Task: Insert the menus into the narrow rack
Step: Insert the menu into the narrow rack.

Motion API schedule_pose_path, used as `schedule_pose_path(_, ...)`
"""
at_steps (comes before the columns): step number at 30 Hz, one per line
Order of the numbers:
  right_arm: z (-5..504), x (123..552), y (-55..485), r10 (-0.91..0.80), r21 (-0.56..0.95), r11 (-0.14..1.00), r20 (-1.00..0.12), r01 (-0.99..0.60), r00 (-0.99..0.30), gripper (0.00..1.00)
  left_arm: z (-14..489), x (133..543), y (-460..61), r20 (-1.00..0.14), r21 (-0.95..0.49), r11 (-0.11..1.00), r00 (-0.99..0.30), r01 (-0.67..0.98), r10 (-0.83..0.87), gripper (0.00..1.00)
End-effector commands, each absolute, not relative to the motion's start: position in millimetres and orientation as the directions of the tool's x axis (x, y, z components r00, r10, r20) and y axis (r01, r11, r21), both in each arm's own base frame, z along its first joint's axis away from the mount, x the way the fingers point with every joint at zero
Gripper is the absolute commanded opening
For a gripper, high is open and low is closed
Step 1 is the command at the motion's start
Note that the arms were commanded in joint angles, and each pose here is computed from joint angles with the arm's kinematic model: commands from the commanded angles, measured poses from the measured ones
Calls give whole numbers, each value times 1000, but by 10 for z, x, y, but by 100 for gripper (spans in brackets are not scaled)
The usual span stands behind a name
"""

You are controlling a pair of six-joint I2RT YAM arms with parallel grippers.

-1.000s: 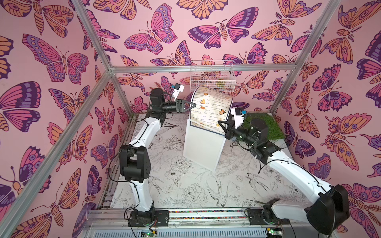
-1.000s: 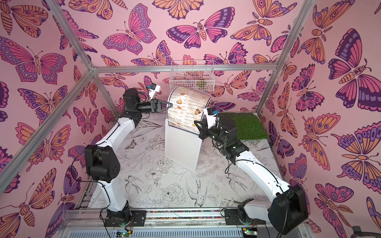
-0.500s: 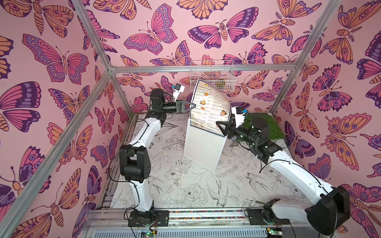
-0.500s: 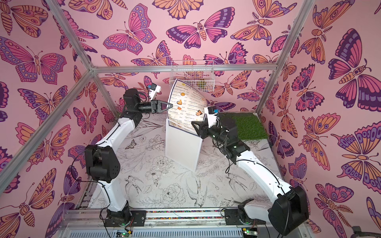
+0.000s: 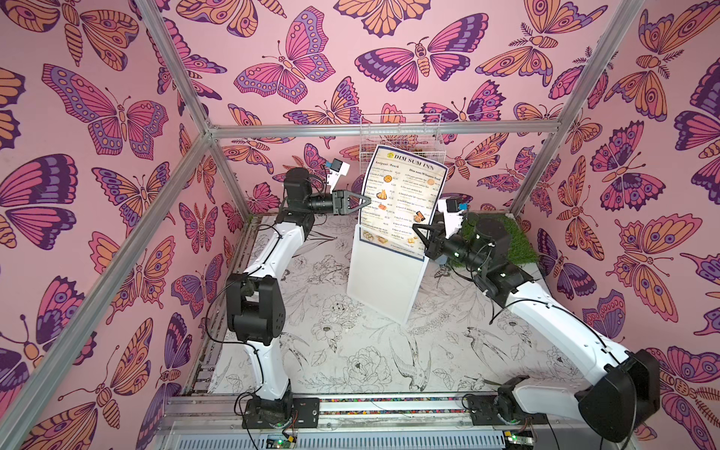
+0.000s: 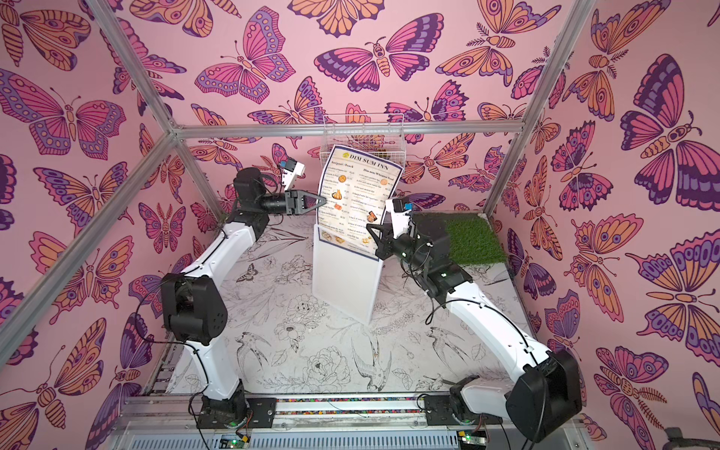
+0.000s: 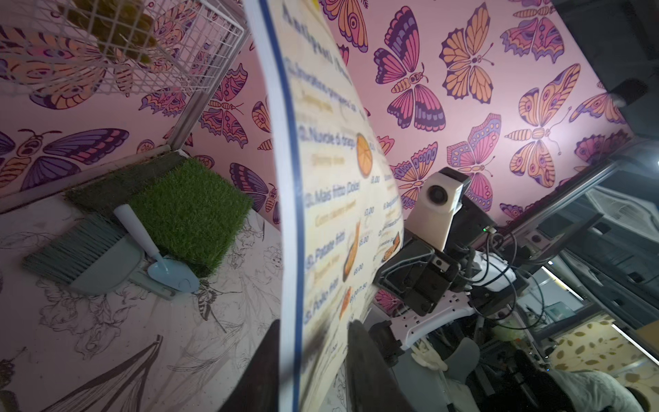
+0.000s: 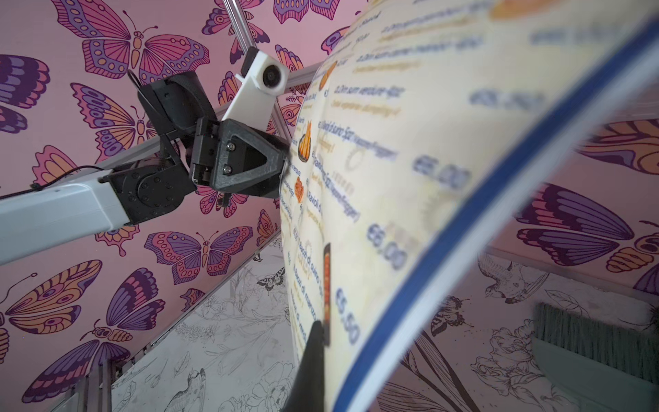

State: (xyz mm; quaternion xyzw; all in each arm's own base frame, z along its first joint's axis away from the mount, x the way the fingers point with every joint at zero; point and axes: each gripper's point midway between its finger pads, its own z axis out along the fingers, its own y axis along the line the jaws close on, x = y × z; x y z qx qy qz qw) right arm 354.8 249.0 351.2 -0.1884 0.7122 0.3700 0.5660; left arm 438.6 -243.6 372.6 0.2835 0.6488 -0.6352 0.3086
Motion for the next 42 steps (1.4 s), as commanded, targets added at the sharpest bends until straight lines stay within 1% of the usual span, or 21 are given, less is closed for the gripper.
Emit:
schedule_pose_path(1, 3335, 3522, 2515, 130, 325, 641, -939, -695, -319, 1, 3707, 4378, -2456, -767, -642, 23, -642, 766, -17, 42)
schedule_pose_path(4, 3284, 3481, 2530, 125, 333, 628, -935, -703, -332, 1, 3692, 4393, -2474, -764, -645, 26, -645, 764, -19, 40)
schedule_pose_path(6, 3252, 3456, 2524, 121, 337, 627, -933, -702, -339, 2, 3672, 4400, -2494, -760, -650, 26, -650, 760, -18, 36)
schedule_pose_path(7, 3246, 3450, 2519, 121, 337, 628, -933, -701, -340, 2, 3670, 4399, -2505, -760, -650, 25, -650, 759, -17, 32)
schedule_pose_path(11, 3285, 3440, 2493, 127, 333, 634, -935, -698, -330, 6, 3638, 4397, -2566, -753, -658, 15, -658, 753, -7, 11)
schedule_pose_path(13, 3349, 3437, 2483, 135, 333, 635, -936, -697, -324, 13, 3625, 4400, -2576, -752, -659, 13, -659, 752, -5, 6)
schedule_pose_path(15, 3430, 3440, 2463, 144, 328, 642, -939, -693, -312, 29, 3639, 4385, -2579, -757, -653, 9, -653, 757, -2, 3)
schedule_pose_path(17, 3522, 3458, 2422, 165, 330, 658, -940, -677, -297, 40, 3653, 4369, -2573, -763, -646, 5, -646, 763, 0, 2)
schedule_pose_path(18, 3556, 3467, 2406, 175, 331, 663, -941, -671, -291, 45, 3651, 4363, -2574, -765, -644, 3, -644, 765, 2, 2)
schedule_pose_path(19, 3601, 3473, 2391, 182, 329, 666, -942, -670, -282, 47, 3646, 4361, -2567, -766, -642, 1, -642, 766, 4, 2)
schedule_pose_path(22, 3723, 3486, 2376, 201, 331, 661, -943, -673, -266, 49, 3611, 4343, -2566, -765, -644, -6, -643, 765, 12, 2)
schedule_pose_path(28, 3887, 3566, 2373, 228, 339, 650, -941, -680, -251, 49, 3626, 4302, -2562, -772, -635, -15, -635, 772, 18, 2)
schedule_pose_path(32, 3972, 3598, 2379, 247, 342, 640, -940, -688, -236, 46, 3662, 4288, -2558, -776, -630, -15, -630, 776, 16, 3)
schedule_pose_path(34, 4026, 3588, 2391, 252, 338, 632, -941, -698, -227, 40, 3665, 4285, -2558, -777, -630, -16, -629, 777, 17, 4)
schedule_pose_path(36, 4047, 3578, 2402, 246, 331, 627, -943, -705, -224, 29, 3667, 4290, -2558, -776, -631, -14, -631, 776, 15, 10)
schedule_pose_path(37, 4037, 3568, 2416, 237, 327, 622, -945, -712, -227, 22, 3665, 4296, -2559, -775, -632, -12, -632, 775, 14, 13)
schedule_pose_path(38, 4019, 3554, 2430, 226, 322, 616, -947, -719, -230, 16, 3665, 4305, -2559, -774, -634, -8, -634, 774, 11, 19)
schedule_pose_path(39, 3999, 3538, 2443, 216, 317, 610, -948, -726, -232, 11, 3672, 4306, -2562, -773, -635, -6, -634, 773, 9, 32)
schedule_pose_path(40, 3965, 3518, 2455, 206, 314, 604, -949, -733, -237, 7, 3677, 4315, -2559, -773, -635, -3, -635, 773, 6, 51)
schedule_pose_path(41, 3933, 3503, 2463, 199, 312, 600, -950, -737, -240, 4, 3688, 4322, -2554, -773, -634, 3, -634, 773, 1, 73)
schedule_pose_path(42, 3904, 3493, 2462, 193, 310, 599, -951, -738, -242, 3, 3694, 4329, -2550, -773, -634, 8, -634, 773, -4, 99)
